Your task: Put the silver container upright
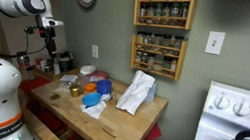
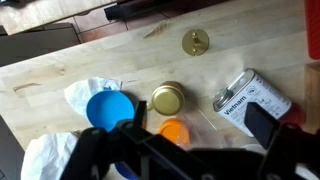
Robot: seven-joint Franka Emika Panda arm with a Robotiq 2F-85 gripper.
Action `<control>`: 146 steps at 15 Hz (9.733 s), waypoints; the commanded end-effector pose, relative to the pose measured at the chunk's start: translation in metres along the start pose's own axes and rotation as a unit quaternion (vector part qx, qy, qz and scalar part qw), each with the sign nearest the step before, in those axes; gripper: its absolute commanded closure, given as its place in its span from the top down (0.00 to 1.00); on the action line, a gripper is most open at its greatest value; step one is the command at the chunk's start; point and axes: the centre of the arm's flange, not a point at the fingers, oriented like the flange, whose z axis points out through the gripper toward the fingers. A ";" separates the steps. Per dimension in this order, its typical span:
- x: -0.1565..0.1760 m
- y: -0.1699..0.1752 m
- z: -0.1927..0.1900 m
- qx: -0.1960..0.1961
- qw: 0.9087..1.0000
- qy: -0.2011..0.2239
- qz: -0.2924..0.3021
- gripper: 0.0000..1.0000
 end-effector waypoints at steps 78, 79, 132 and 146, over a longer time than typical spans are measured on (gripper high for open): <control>0.064 -0.048 0.251 0.134 0.462 -0.179 0.858 0.77; 0.064 -0.048 0.253 0.134 0.465 -0.178 0.857 0.73; 0.067 -0.057 0.155 0.023 0.614 -0.099 0.783 0.22; 0.067 -0.090 0.139 -0.012 0.618 -0.032 0.785 0.22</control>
